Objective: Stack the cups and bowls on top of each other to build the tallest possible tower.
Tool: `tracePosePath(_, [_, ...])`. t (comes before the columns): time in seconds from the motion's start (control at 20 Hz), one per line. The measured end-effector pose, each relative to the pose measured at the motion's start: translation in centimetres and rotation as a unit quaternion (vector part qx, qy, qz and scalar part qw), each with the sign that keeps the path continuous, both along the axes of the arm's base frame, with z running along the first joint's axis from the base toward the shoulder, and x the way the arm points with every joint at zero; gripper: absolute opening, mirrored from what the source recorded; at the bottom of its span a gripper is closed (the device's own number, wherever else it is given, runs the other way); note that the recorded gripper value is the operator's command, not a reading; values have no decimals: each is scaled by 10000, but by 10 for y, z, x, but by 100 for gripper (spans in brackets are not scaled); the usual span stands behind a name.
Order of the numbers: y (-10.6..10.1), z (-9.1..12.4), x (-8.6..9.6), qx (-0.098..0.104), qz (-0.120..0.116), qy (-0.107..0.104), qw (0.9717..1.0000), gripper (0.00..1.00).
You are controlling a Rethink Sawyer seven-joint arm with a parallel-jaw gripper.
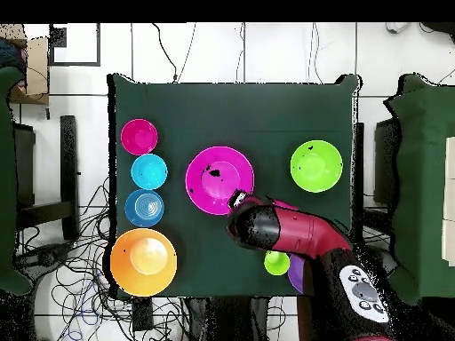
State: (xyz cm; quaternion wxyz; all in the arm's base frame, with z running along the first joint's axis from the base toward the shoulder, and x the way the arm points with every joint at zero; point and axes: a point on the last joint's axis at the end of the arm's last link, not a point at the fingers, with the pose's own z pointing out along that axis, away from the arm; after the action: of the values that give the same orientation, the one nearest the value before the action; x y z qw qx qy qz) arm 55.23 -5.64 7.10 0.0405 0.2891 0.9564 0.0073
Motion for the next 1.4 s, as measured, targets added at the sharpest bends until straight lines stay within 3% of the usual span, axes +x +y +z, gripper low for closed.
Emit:
tracePosePath(0.25, [9,13,12,109,-80,-137,9998,100])
tracePosePath(0.55, [16,7,12,177,-46,-122,9998,100])
tracePosePath(1.4, [47,-46,-1,330,83,-141,9993,100])
